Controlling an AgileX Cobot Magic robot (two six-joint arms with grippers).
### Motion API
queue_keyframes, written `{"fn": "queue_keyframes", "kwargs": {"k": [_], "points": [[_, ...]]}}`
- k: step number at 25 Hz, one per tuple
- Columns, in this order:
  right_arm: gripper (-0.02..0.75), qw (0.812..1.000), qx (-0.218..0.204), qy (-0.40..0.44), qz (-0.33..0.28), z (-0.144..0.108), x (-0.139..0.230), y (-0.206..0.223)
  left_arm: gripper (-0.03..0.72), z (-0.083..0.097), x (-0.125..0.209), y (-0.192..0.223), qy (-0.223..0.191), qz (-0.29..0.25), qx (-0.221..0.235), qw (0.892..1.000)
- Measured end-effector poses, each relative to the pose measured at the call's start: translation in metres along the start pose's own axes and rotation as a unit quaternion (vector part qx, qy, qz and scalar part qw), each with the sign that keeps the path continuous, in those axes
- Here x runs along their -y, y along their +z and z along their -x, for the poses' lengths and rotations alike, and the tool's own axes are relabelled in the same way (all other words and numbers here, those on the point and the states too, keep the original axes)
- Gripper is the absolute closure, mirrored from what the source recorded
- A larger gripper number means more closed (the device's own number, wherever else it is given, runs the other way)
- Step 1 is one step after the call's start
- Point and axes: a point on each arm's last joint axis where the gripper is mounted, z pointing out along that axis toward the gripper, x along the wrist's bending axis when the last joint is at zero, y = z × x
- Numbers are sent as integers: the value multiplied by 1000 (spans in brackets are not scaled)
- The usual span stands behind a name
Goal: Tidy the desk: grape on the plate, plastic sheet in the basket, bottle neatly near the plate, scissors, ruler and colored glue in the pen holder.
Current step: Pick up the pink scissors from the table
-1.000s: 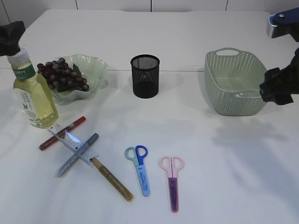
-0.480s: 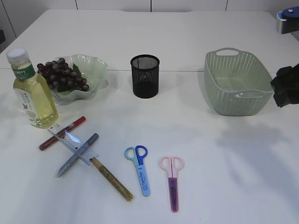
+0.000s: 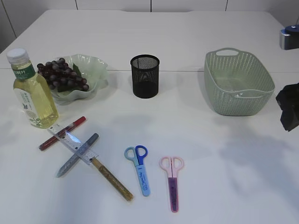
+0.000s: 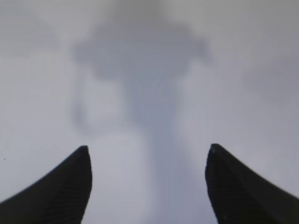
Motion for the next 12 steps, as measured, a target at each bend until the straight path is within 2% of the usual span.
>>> {"fn": "queue_keyframes", "kwargs": {"k": [5,12], "points": [[155,999,-16,10,-28,-3,5,0,347,13,19,-26,-35,-99,17,994],[155,997,-58,19,-41,-11,7,-2,357,21,35,-48,-23,-222,13,975]]}}
